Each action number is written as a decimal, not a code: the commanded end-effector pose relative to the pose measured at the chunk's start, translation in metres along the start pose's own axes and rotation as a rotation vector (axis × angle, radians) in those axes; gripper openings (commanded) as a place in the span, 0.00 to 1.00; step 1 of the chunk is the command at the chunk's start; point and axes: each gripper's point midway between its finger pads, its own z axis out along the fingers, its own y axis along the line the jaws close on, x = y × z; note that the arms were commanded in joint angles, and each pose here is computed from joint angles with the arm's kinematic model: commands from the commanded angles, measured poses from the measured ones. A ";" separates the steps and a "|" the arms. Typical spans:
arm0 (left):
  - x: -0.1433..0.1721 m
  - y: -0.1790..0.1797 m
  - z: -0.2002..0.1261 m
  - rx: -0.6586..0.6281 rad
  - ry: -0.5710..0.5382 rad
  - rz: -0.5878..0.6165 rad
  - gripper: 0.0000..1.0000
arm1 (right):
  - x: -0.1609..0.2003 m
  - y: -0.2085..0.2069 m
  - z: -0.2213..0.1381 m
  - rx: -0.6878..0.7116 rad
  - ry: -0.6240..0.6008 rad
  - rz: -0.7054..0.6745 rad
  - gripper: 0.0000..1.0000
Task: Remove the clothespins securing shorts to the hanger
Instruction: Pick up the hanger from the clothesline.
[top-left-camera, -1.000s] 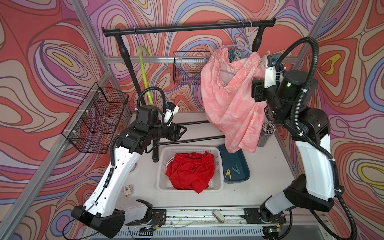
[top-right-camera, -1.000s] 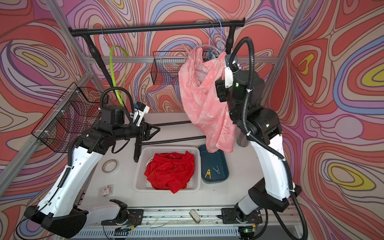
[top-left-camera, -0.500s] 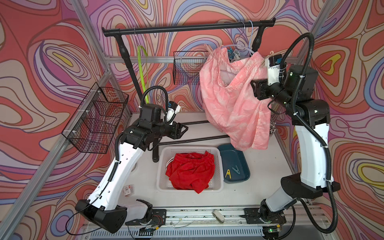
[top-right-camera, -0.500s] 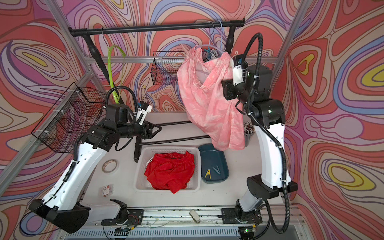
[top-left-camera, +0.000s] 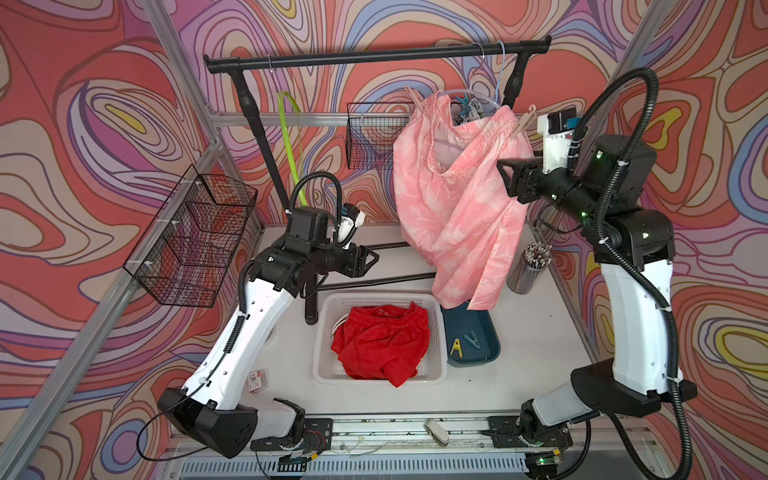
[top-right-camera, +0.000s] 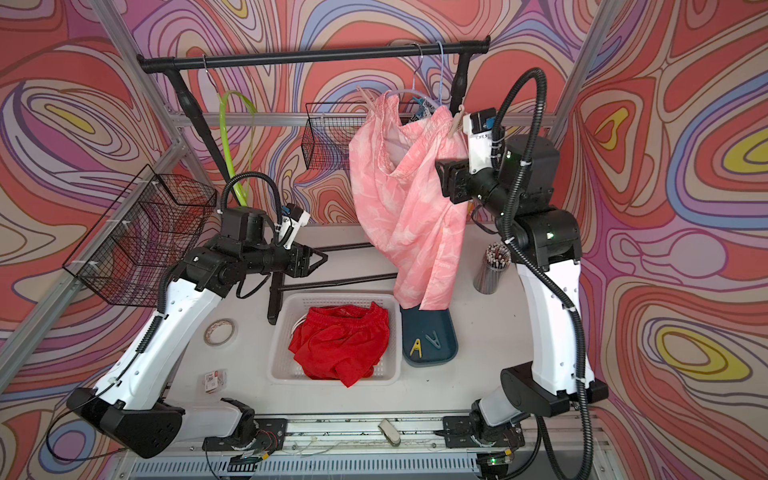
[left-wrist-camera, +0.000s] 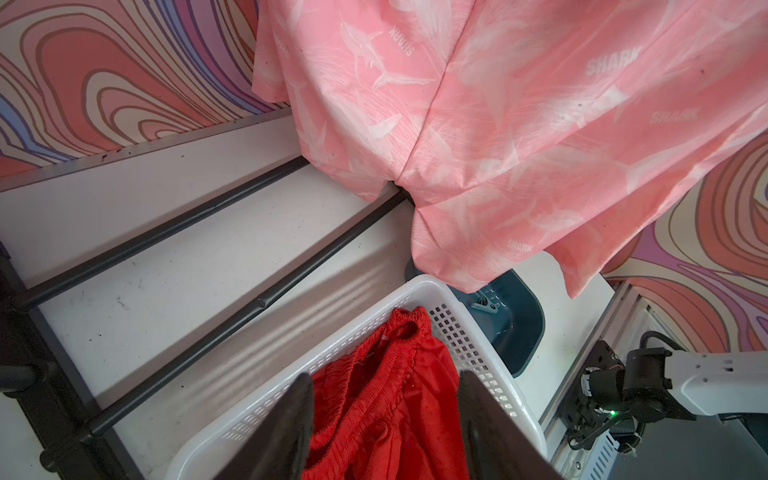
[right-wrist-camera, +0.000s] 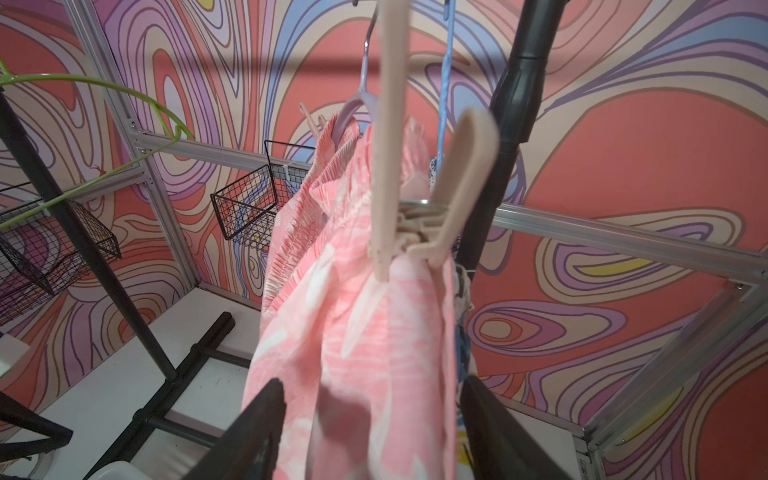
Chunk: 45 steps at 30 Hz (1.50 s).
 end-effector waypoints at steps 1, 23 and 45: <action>-0.005 -0.004 -0.002 0.004 -0.011 0.015 0.58 | -0.020 0.008 -0.017 0.047 -0.069 -0.059 0.69; 0.006 -0.002 0.009 0.003 0.040 -0.006 0.58 | 0.000 0.069 0.052 -0.050 -0.028 -0.125 0.26; 0.015 -0.002 0.009 0.008 0.061 -0.002 0.58 | 0.016 0.179 0.102 -0.080 -0.049 -0.262 0.42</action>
